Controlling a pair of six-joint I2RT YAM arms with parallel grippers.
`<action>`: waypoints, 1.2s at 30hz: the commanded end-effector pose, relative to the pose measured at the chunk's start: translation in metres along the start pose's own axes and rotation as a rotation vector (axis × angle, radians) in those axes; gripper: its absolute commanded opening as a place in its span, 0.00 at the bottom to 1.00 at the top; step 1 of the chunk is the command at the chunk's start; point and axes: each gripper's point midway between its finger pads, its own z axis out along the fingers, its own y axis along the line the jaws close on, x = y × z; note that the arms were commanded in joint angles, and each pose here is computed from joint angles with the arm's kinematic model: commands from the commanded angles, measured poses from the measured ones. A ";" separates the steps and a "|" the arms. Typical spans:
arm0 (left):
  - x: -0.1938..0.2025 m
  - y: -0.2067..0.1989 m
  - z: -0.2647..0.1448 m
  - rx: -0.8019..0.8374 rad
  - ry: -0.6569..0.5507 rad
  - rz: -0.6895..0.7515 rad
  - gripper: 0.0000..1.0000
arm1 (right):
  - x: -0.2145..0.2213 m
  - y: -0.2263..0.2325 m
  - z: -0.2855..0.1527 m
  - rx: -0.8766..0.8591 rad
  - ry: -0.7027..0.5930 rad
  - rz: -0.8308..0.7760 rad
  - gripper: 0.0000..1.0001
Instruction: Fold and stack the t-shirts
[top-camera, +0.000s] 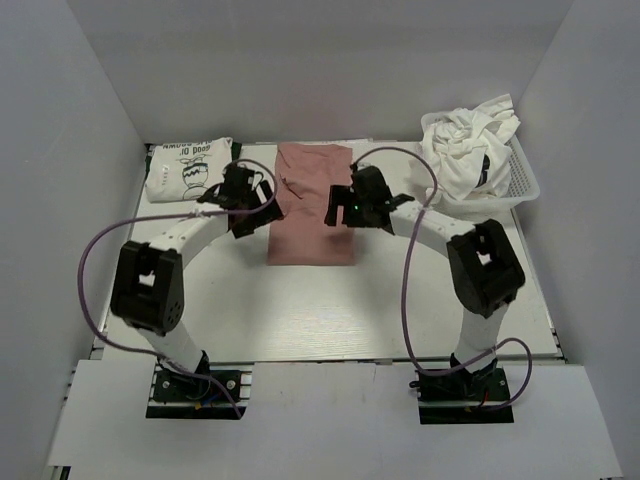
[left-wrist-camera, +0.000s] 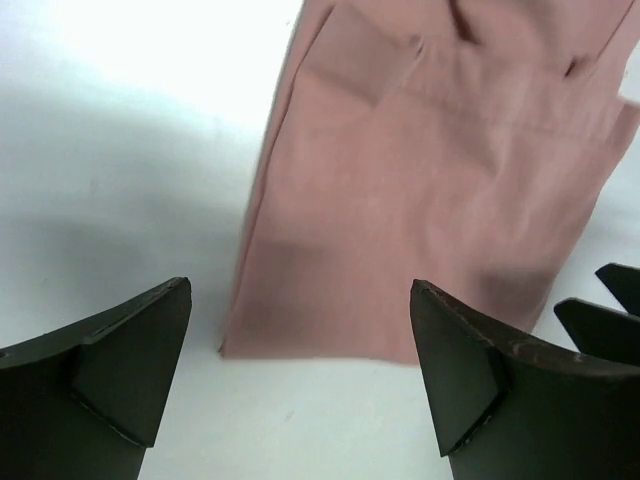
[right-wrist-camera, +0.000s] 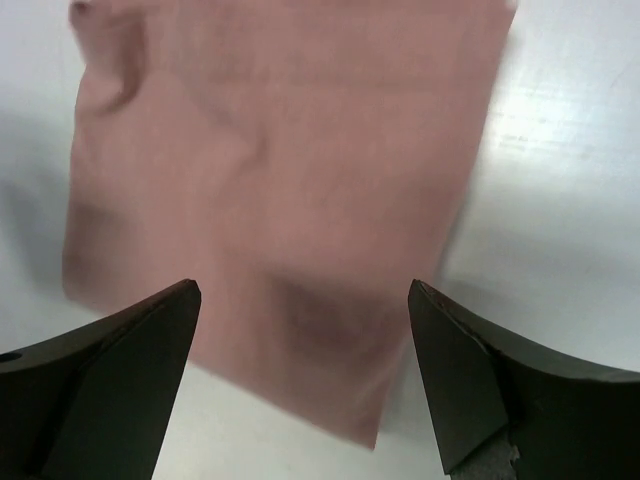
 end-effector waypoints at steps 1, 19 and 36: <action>0.025 0.017 -0.018 0.001 0.002 -0.006 1.00 | 0.028 0.013 -0.031 -0.103 0.025 0.032 0.90; 0.087 0.046 0.026 -0.013 0.153 -0.031 0.48 | 0.112 -0.013 -0.013 -0.086 0.181 0.209 0.38; 0.134 0.068 0.009 -0.025 0.222 -0.006 0.50 | 0.133 -0.025 -0.026 -0.032 0.215 0.232 0.24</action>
